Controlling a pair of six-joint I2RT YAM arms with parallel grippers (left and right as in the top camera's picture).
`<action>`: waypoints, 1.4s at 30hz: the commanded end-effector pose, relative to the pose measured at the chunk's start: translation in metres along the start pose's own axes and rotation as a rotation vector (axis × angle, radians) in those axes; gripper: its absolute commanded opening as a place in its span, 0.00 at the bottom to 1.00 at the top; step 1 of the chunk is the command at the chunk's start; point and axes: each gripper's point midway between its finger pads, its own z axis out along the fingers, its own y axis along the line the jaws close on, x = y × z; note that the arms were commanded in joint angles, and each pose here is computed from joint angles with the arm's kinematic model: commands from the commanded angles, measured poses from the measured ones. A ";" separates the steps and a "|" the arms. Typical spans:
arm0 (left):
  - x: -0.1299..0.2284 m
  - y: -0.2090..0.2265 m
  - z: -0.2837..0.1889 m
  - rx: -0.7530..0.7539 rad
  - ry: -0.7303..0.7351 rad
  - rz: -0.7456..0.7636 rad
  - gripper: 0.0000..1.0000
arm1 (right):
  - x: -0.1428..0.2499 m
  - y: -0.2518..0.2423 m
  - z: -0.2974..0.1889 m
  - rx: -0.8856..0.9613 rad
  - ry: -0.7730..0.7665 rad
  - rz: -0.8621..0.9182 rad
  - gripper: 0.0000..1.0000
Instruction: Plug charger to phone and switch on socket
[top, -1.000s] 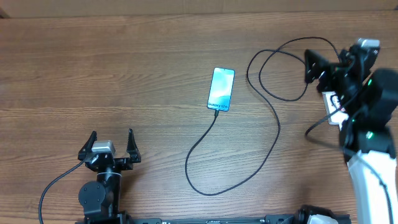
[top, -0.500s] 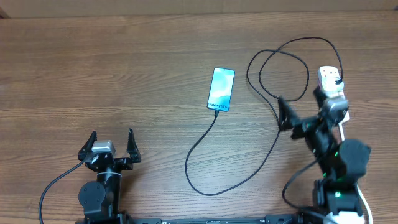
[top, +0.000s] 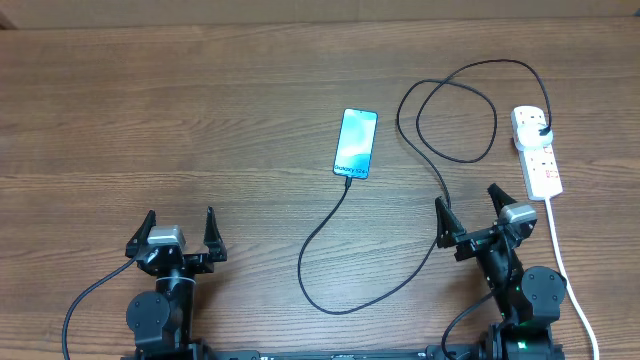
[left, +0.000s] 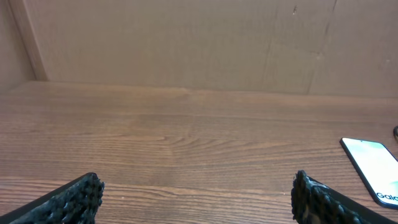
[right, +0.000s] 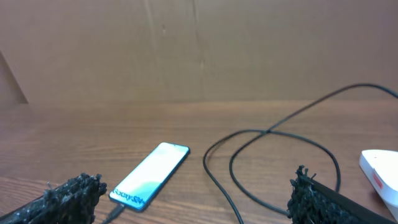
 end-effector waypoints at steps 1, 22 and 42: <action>0.000 -0.001 0.000 0.009 -0.004 0.026 1.00 | 0.004 -0.003 -0.002 0.029 0.002 0.001 1.00; 0.000 -0.001 0.000 0.009 -0.004 0.026 1.00 | -0.002 -0.017 -0.021 0.142 -0.043 -0.027 1.00; 0.000 -0.001 0.000 0.009 -0.004 0.026 1.00 | -0.003 -0.016 -0.021 0.135 -0.046 -0.027 1.00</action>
